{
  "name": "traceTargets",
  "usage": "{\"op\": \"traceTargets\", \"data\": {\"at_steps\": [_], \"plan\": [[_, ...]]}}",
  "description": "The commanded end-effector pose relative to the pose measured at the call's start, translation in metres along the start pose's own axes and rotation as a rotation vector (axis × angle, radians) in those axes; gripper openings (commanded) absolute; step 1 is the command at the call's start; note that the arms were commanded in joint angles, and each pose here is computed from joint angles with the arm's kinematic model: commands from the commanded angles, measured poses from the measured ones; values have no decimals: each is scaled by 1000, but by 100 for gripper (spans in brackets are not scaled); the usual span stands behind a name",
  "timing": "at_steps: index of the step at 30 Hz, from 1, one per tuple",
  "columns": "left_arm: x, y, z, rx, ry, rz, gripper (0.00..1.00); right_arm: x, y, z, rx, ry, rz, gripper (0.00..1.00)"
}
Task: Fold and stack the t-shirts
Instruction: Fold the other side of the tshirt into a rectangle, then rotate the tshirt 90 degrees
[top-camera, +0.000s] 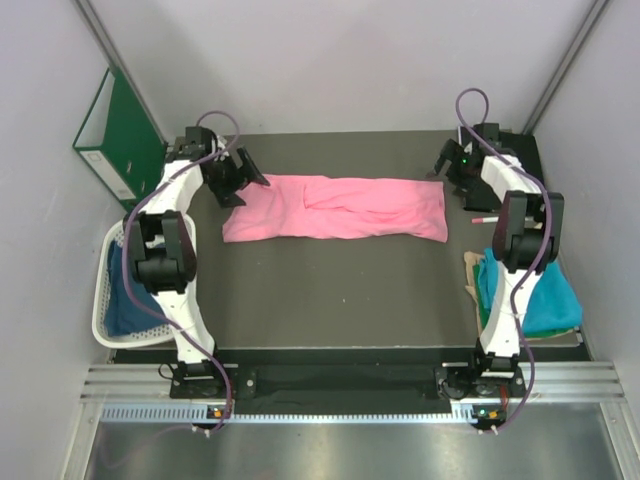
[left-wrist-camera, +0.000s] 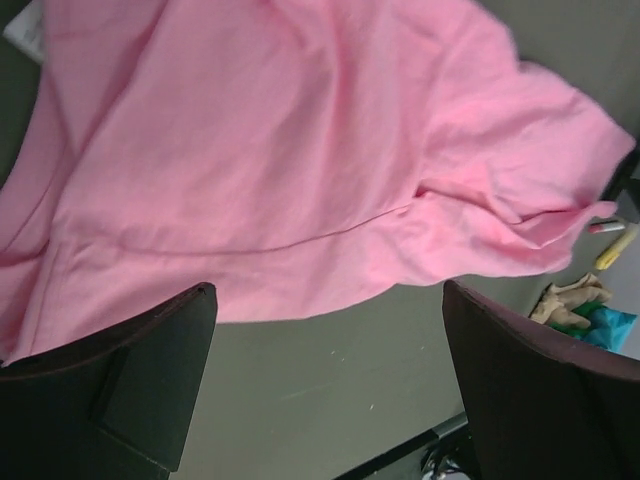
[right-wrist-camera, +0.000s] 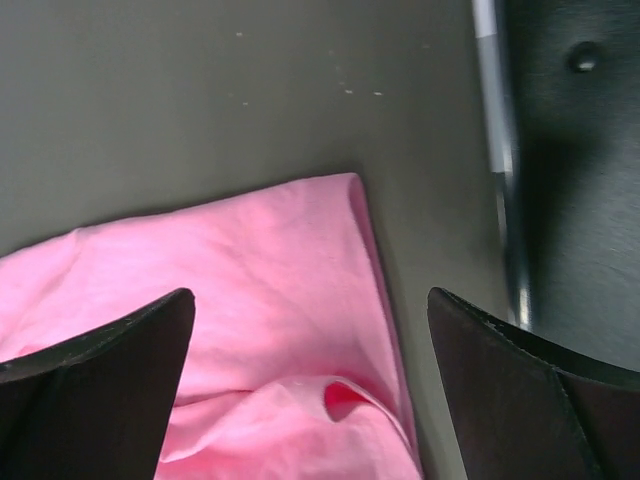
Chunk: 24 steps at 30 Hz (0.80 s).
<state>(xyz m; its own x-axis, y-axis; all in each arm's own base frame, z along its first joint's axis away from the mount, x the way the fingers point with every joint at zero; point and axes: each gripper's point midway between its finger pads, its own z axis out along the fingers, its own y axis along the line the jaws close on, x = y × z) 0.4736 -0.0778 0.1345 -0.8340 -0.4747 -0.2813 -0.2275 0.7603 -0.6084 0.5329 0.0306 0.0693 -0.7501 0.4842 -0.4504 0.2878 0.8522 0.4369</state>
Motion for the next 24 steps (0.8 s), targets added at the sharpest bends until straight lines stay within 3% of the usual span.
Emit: {"op": "traceTargets", "data": {"at_steps": [1,7,14,17,22,24], "plan": [[24,35,-7,-157,24,-61,99,-15,-6,-33,103,-69,-90,100],[32,63,-16,-323,-6,-80,99,0,-18,-17,122,-25,-93,99],[51,90,-14,-493,53,-39,99,5,-20,2,119,1,-91,90],[62,97,-8,-501,80,-52,98,6,-14,10,98,4,-94,81],[74,106,4,-498,110,-71,86,17,-9,27,90,41,-95,78],[76,107,8,-491,122,-74,70,17,-10,31,91,39,-91,78]]}}
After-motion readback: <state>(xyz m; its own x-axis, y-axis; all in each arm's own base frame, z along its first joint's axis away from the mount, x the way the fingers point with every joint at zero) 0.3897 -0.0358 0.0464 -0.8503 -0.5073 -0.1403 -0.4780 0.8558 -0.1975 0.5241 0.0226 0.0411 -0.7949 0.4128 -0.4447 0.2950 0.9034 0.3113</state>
